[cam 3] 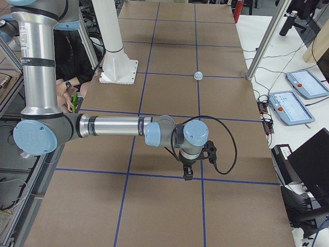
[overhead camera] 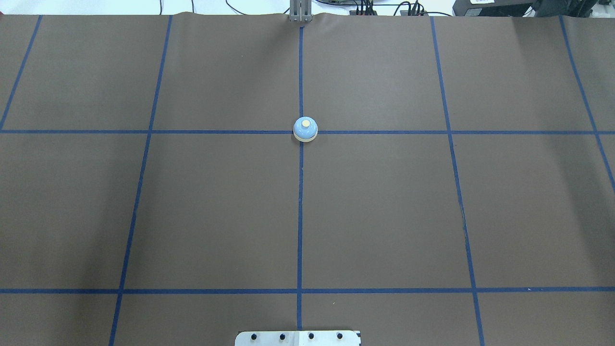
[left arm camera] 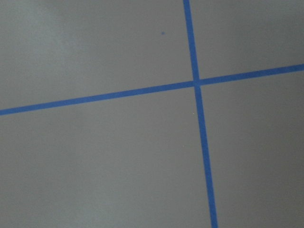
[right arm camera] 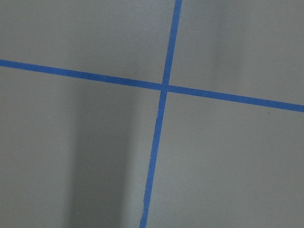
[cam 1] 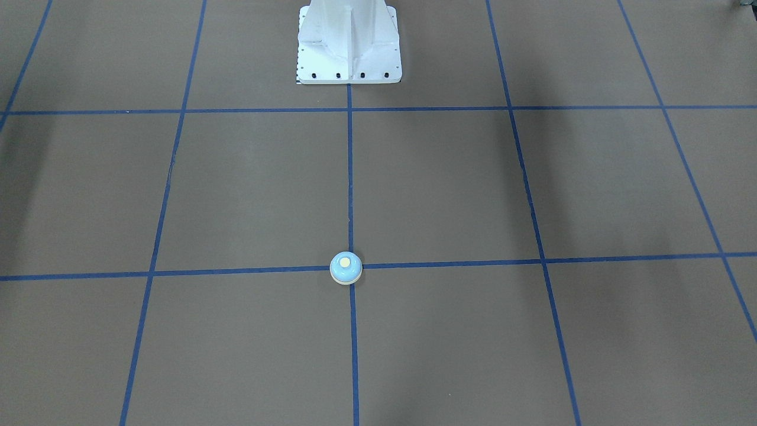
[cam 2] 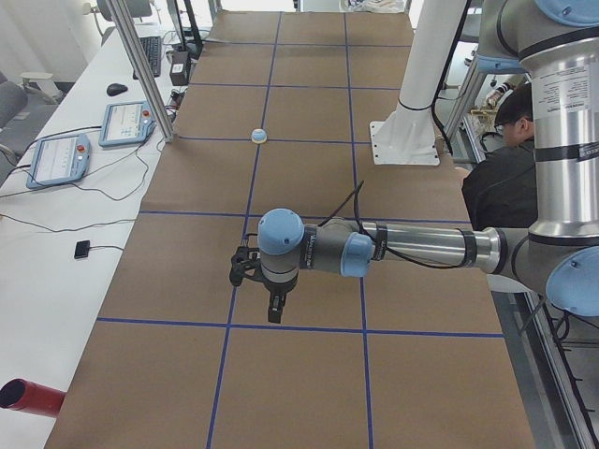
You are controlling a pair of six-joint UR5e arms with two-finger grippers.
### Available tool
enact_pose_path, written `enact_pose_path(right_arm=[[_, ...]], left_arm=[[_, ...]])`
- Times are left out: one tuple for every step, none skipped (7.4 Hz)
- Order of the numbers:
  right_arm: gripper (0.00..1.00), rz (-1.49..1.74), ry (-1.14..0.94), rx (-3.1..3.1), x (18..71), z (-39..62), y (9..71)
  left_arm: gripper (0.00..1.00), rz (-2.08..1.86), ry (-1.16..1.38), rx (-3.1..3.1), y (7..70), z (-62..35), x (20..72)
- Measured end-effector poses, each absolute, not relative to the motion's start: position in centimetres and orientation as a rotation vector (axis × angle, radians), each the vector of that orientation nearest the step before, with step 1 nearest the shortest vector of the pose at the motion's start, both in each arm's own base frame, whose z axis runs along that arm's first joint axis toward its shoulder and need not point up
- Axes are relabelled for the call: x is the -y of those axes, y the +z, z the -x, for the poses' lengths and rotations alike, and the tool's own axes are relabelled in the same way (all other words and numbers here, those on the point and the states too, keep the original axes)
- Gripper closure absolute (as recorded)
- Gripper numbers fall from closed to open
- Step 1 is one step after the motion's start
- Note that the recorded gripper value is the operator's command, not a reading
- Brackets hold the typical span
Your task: Place and press bell with both arms
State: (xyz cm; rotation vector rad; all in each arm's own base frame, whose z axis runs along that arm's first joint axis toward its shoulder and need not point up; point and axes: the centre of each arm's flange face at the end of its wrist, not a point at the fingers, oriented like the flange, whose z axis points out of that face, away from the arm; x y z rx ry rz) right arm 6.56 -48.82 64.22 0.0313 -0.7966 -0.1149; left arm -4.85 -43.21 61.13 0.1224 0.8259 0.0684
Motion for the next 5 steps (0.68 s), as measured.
enact_pose_path(right_arm=[[0.00, -0.032, -0.107, 0.797, 48.8, -6.6, 64.0], [0.00, -0.036, -0.105, 0.796, 48.8, -6.6, 63.7], [0.00, -0.044, -0.104, 0.791, 48.8, -6.7, 63.3], [0.00, -0.050, -0.098, 0.787, 48.7, -7.1, 63.3], [0.00, -0.054, -0.088, 0.785, 48.5, -7.6, 63.3]], left_arm=[[0.00, -0.129, 0.068, -0.808, 61.0, 5.0, 43.3], [0.00, -0.135, 0.067, -0.772, 61.0, 5.3, 43.4], [0.00, -0.139, 0.066, -0.747, 61.1, 5.5, 43.5], [0.00, -0.140, 0.065, -0.736, 61.2, 5.5, 43.5], [0.00, -0.140, 0.065, -0.732, 61.3, 5.6, 43.6]])
